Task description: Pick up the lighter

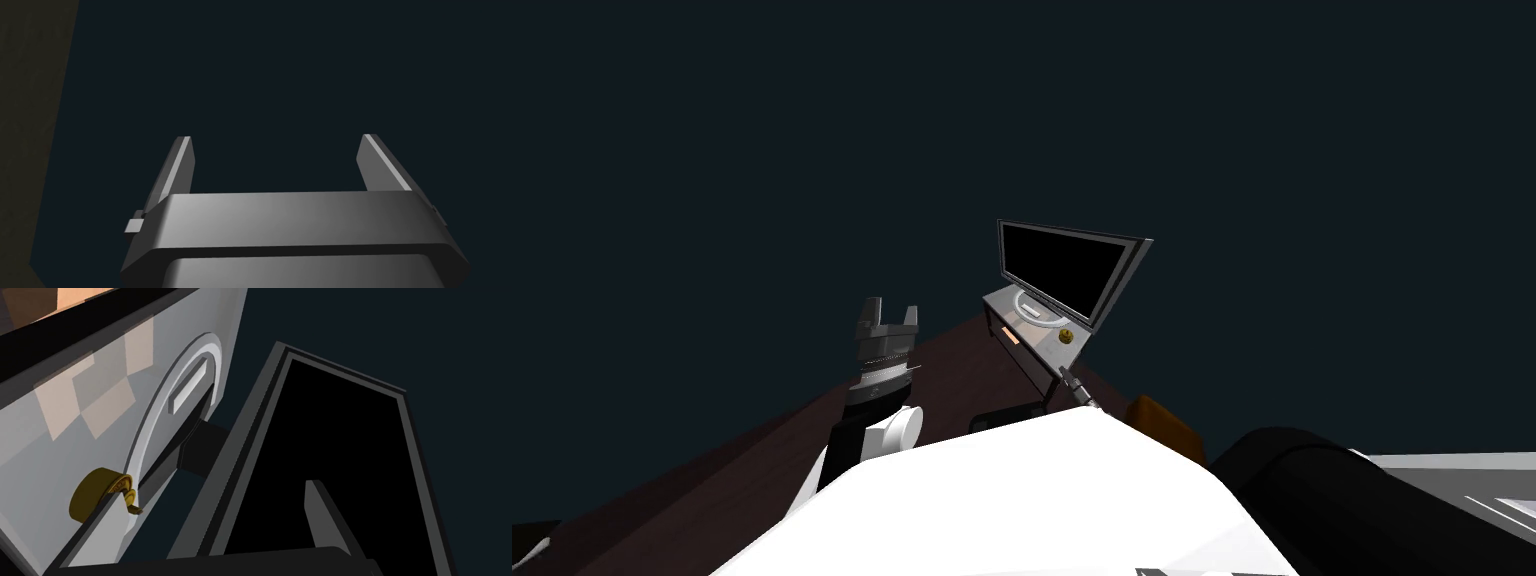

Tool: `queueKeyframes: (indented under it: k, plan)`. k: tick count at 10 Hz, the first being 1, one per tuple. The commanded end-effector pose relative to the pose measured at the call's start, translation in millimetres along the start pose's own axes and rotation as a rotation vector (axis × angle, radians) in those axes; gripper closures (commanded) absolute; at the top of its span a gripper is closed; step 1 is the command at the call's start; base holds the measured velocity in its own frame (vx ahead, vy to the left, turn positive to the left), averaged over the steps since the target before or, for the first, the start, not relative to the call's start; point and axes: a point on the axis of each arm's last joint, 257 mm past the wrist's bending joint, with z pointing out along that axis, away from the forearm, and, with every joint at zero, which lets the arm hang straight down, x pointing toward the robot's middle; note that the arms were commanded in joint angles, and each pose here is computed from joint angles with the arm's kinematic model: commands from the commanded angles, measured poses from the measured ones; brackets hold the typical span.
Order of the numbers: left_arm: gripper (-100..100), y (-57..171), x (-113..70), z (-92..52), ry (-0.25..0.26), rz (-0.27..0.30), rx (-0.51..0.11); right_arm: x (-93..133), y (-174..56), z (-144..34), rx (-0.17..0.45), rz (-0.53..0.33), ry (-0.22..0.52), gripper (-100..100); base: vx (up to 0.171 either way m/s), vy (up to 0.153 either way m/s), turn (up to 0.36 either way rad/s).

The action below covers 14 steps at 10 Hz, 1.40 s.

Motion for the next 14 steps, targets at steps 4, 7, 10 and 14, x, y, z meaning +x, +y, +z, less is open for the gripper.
queueKeyframes:
  k: [4, 7, 10, 14]
  plan:
    - [0, 0, 0.0, 0.0, 0.0, 0.0, 0.0, 24, -91, -53.5, 0.218, -0.112, 0.108, -100, 0.037, 0.045, 0.137]
    - [0, 0, 0.0, 0.0, 0.0, 0.0, 0.0, 30, -123, -81.4, 0.299, -0.167, 0.159, -100, 0.031, 0.032, 0.094]
    - [0, 0, 0.0, 0.0, 0.0, 0.0, 0.0, 32, -163, -119.6, 0.403, -0.228, 0.215, -100, 0.035, 0.032, 0.103]
    - [0, 0, 0.0, 0.0, 0.0, 0.0, 0.0, 30, -209, -180.0, 0.534, -0.348, 0.317, -100, 0.047, 0.038, 0.114]
